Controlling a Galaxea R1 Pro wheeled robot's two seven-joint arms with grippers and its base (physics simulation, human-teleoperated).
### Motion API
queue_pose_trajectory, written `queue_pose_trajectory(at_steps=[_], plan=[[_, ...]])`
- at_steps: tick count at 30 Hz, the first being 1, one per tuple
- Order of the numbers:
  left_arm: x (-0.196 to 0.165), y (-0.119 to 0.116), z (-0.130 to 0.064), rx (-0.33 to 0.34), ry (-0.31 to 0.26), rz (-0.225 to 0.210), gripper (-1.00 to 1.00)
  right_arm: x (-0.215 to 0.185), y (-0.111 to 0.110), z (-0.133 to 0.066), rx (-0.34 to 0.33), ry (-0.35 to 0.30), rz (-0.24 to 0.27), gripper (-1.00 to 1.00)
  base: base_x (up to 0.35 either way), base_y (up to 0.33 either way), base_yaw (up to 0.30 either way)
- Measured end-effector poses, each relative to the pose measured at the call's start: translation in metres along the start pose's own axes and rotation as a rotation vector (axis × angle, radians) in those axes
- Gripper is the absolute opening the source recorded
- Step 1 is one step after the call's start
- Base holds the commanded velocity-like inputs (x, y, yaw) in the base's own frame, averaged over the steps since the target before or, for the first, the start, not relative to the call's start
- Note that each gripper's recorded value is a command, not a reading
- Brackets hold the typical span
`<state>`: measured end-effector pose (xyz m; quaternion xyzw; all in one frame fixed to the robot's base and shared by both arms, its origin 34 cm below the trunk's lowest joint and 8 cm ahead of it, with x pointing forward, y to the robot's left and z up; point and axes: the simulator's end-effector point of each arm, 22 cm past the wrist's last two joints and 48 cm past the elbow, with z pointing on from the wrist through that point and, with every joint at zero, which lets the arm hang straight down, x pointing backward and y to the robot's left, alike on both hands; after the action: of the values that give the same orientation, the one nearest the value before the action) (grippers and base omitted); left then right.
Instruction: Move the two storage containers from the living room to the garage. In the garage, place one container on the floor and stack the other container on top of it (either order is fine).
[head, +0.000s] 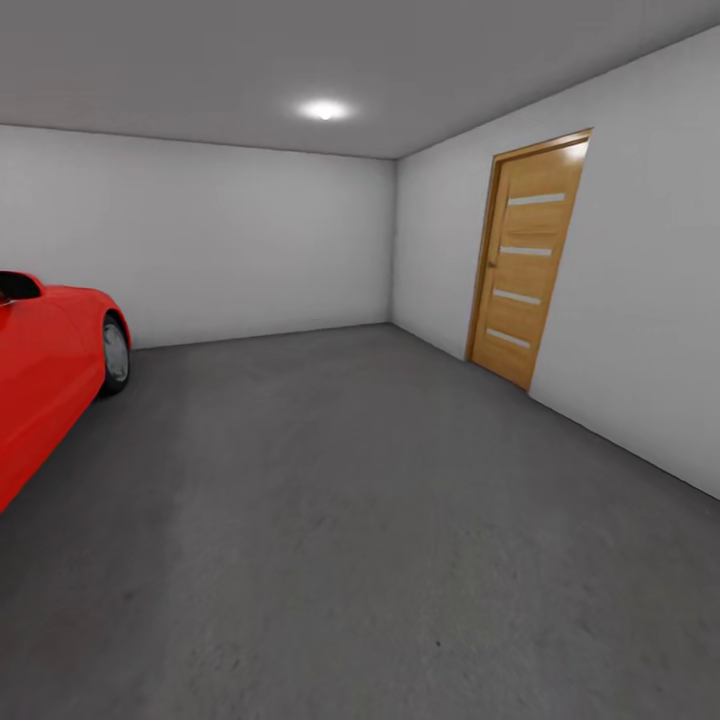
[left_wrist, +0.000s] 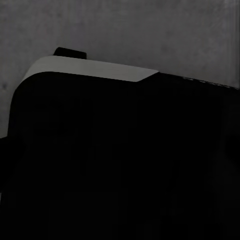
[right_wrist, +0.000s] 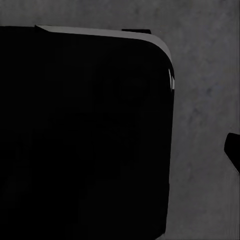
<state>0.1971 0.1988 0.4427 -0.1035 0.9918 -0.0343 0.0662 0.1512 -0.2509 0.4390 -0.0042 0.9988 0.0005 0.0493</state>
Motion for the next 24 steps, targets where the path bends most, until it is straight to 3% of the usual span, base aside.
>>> queue_pose_trajectory(at_steps=[24], plan=[[-0.0002, 0.0012, 0.0, -0.001, 0.0, 0.0, 1.0, 0.0, 0.0, 0.0, 0.0, 0.0, 0.0, 1.0, 0.322, 0.0, 0.0]])
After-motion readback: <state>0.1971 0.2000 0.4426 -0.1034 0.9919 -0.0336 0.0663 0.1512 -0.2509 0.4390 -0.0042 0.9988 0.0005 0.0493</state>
